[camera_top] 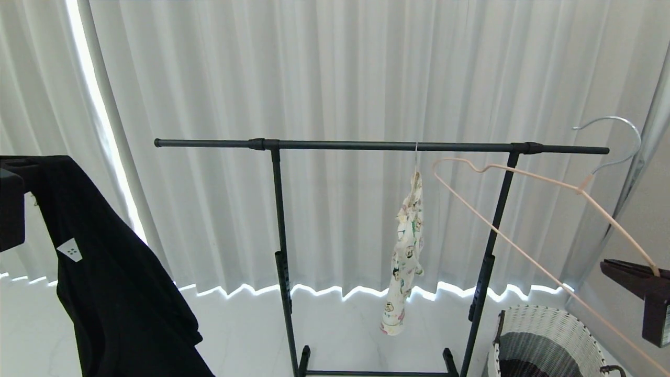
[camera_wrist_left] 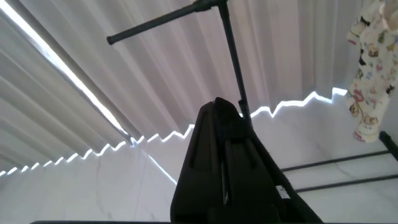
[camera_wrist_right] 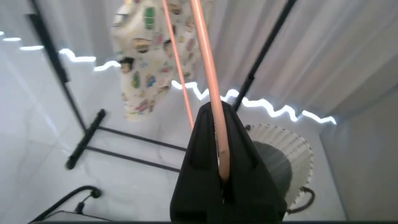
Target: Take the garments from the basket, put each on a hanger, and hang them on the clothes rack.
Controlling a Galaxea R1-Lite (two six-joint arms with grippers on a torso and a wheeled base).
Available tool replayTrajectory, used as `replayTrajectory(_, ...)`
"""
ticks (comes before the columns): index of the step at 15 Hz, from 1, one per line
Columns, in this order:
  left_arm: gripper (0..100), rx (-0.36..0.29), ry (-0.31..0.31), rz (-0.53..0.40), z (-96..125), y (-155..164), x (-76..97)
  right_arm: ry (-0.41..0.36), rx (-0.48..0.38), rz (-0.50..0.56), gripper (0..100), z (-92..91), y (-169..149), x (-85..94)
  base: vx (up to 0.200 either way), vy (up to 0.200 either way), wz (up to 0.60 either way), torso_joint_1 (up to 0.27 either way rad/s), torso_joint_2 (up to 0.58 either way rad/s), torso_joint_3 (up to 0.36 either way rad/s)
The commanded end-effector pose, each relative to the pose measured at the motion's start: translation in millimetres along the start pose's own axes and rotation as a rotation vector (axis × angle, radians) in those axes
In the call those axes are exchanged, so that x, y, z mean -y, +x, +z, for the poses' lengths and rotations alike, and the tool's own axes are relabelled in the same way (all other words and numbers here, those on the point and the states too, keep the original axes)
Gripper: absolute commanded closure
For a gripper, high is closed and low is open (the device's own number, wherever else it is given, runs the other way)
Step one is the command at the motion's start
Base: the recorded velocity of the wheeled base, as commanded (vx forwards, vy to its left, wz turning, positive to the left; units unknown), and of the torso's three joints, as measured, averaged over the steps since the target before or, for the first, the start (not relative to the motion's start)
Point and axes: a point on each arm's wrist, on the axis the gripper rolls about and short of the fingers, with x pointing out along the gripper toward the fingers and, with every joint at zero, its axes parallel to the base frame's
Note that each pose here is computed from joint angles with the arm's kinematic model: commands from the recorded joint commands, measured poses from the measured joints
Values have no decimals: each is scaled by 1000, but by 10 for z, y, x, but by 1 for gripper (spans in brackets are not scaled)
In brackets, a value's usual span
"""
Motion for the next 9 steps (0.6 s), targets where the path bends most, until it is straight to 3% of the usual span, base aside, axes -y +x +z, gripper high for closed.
replayTrajectory(1, 100, -43, 15, -20, -121, 46, 64, 0, -2, 18, 100, -1, 5, -6, 0, 0, 0, 0, 0, 0)
replayTrajectory(7, 100, -143, 50, -34, -328, 184, 173, -28, -1, 200, 100, 41, 29, -56, 0, 0, 0, 0, 0, 0)
replayTrajectory(9, 100, -233, 80, 63, -383, 333, 218, -33, -17, 278, 100, 32, 63, -90, 0, 0, 0, 0, 0, 0)
